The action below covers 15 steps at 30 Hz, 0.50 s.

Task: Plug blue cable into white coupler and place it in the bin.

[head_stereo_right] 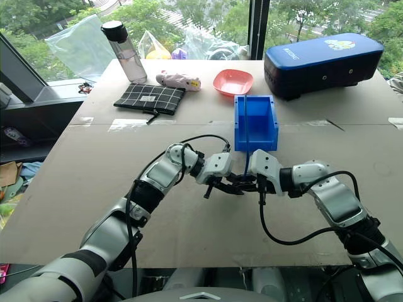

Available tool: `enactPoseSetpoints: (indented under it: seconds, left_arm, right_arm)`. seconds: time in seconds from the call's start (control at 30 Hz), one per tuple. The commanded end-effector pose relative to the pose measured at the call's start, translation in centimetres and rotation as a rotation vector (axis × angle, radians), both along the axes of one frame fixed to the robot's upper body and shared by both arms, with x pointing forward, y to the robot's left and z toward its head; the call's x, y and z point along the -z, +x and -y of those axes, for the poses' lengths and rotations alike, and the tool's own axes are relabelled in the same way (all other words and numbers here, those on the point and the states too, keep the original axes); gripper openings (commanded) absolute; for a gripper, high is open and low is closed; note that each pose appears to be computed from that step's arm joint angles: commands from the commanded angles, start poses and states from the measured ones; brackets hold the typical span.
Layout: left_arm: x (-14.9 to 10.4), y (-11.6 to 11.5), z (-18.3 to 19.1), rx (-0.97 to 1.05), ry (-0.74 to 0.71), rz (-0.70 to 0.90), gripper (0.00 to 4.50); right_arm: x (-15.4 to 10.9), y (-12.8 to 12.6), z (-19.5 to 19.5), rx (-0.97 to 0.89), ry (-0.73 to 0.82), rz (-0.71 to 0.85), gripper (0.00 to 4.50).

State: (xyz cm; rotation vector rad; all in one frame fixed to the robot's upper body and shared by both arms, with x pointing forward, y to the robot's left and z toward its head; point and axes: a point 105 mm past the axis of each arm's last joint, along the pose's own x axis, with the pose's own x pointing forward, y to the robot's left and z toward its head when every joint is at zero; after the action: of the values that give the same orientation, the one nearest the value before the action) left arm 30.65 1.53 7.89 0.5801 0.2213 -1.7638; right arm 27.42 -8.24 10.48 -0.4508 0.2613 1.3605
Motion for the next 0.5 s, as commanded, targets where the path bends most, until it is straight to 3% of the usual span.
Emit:
enactPoseSetpoints:
  seconds: [0.03, 0.17, 0.27, 0.37, 0.5]
  left_arm:
    - [-1.4, -0.4, 0.3, 0.007, -0.062, -0.004, 1.03]
    - [-4.1, 0.2, -1.5, -0.151, -0.184, 0.002, 2.75]
    - [-5.3, -0.6, -3.6, -0.271, -0.247, -0.037, 4.22]
    - [-5.9, -2.1, -6.0, -0.413, -0.295, -0.059, 4.22]
    - [-7.9, -3.0, -7.3, -0.593, -0.434, -0.039, 4.22]
  right_arm:
    - [1.6, -0.2, 0.1, 0.051, 0.018, -0.09, 0.0]
    - [-3.3, 0.5, 0.0, 0.136, 0.294, -0.067, 0.0]
    - [-5.7, 0.6, 0.7, 0.212, 0.406, -0.078, 0.0]
    - [-8.5, 0.9, 1.3, 0.259, 0.508, -0.123, 0.0]
    - [-10.8, 5.3, 1.8, 0.434, 0.545, -0.096, 0.0]
